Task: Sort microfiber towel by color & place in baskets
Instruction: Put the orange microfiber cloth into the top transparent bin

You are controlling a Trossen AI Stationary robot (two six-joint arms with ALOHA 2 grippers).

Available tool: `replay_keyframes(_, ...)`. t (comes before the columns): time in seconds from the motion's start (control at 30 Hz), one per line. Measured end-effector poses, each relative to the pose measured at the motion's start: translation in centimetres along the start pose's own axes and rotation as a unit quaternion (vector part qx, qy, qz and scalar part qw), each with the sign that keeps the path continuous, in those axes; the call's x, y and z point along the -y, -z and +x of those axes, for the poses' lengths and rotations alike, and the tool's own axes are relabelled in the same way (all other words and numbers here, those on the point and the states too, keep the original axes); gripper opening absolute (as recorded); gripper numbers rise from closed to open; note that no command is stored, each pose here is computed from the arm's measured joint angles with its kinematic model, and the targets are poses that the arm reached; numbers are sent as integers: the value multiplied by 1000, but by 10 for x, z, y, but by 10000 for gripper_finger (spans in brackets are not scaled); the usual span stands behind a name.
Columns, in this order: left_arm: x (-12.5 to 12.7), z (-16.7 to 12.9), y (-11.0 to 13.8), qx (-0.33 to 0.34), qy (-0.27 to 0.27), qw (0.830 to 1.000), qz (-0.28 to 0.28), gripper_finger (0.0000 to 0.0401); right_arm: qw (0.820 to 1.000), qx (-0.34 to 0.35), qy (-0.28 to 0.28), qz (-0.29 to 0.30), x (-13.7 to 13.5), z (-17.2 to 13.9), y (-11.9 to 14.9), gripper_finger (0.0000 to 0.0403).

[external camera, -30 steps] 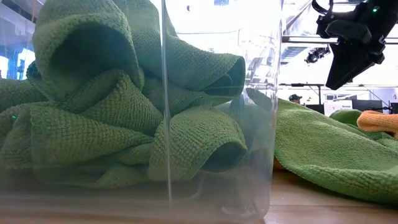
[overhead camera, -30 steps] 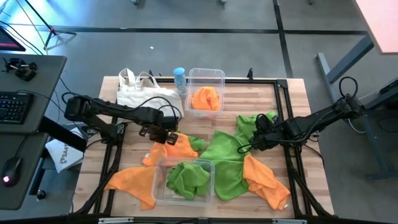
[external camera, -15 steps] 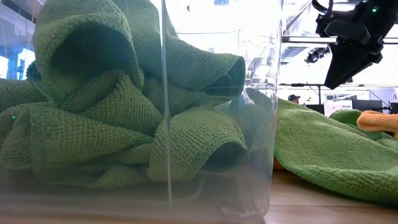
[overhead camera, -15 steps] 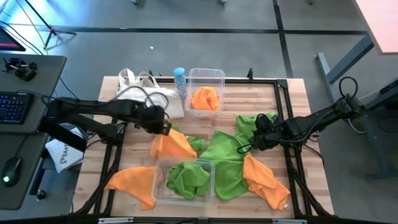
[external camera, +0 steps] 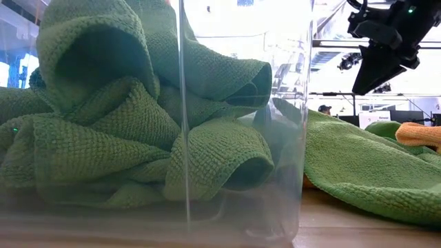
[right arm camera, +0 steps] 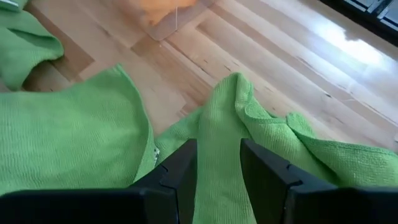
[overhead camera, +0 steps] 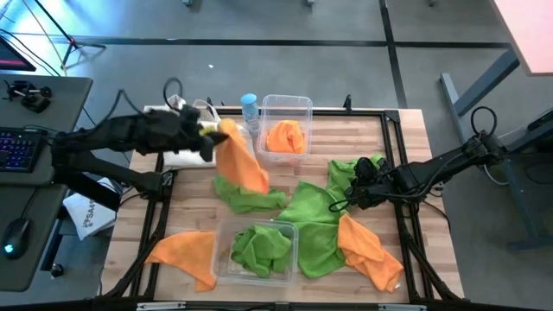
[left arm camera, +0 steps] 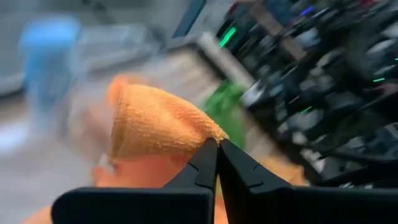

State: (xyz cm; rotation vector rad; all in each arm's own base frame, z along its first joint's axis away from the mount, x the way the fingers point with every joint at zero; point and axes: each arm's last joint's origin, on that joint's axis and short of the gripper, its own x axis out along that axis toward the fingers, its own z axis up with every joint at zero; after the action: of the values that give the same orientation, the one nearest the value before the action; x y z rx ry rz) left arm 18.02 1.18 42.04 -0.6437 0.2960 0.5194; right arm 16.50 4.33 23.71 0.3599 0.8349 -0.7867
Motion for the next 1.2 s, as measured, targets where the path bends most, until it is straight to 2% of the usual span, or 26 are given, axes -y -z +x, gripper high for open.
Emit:
replay_keyframes(0.13,14,-6,-27,78,49,994,56,0,1000,7,-10,9,-2,0,-1,116)
replay_keyframes(0.23,22,-7,-47,132,79,983,104,0,1000,12,-18,16,-4,0,-3,116)
replay_keyframes(0.37,28,0,-71,165,97,970,153,0,999,19,-20,20,-5,0,-3,116)
replay_keyframes(0.5,27,20,-93,158,101,965,184,0,999,30,-17,36,-5,0,-4,116)
replay_keyframes(0.83,-1,83,-143,115,136,965,192,0,996,40,-16,82,-6,0,-5,116)
replay_keyframes(1.0,-19,110,-151,78,127,970,191,0,994,41,-17,96,-5,0,-5,116)
replay_keyframes(1.2,-34,140,-150,44,127,970,204,0,993,45,-15,104,-5,0,-5,116)
